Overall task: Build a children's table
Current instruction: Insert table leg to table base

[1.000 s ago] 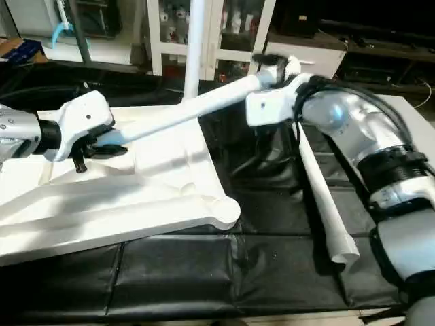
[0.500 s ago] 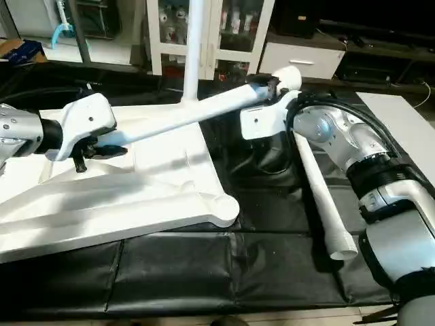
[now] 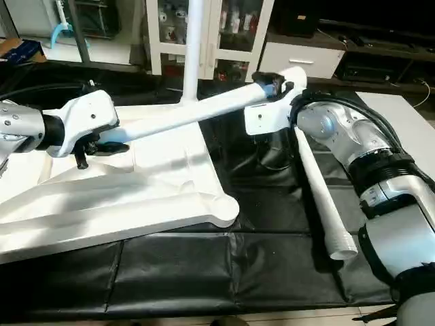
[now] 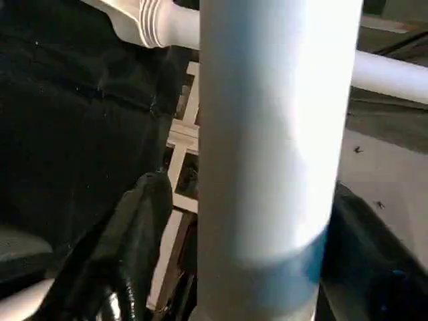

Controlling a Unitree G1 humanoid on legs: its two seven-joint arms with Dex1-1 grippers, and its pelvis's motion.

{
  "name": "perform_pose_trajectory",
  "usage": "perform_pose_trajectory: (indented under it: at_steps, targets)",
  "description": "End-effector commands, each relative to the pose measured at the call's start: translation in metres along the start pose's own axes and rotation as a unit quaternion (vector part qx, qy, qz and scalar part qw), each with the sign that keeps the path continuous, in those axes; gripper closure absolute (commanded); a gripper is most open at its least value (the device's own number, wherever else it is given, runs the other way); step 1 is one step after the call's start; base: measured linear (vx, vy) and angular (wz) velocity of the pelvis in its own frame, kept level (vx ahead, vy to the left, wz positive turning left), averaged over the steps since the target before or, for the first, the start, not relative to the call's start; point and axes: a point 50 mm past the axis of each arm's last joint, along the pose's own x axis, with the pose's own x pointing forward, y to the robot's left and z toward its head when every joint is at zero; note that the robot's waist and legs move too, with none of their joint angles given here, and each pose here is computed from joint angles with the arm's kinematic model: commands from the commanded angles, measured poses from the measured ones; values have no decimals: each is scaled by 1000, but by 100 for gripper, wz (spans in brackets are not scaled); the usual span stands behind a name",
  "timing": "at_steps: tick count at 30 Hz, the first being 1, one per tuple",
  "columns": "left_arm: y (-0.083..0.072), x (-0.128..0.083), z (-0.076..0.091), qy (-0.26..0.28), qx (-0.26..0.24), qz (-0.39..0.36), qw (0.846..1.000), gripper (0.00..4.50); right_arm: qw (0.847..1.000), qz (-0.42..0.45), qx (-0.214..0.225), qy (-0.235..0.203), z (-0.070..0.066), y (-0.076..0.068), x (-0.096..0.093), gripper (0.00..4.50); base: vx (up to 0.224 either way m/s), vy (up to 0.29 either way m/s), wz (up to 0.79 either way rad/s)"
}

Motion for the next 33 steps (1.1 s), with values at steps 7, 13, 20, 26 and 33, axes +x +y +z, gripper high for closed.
perform_pose_trajectory:
  at_steps: [7, 13, 20, 26, 33]
  targets:
    - [3, -4, 12, -18, 21, 11, 1000, 309, 1000, 17, -5, 0, -1, 3, 1, 213, 0, 0, 0]
    - [4, -4, 11, -17, 22, 14, 1000, 309, 1000, 20, -4, 0, -3, 4, -1, 257, 0, 0, 0]
    - [10, -3, 13, -27, 18, 44, 999, 239, 1000, 26, -1, 0, -4, 7, -2, 262, 0, 0, 0]
    - [17, -7, 15, -44, 21, 68, 997, 198, 999, 41, 3, 8, -9, 13, -5, 263, 0, 0, 0]
    - [25, -7, 16, -58, 2, 94, 994, 160, 996, 83, 13, 35, -20, 27, -11, 263, 0, 0, 0]
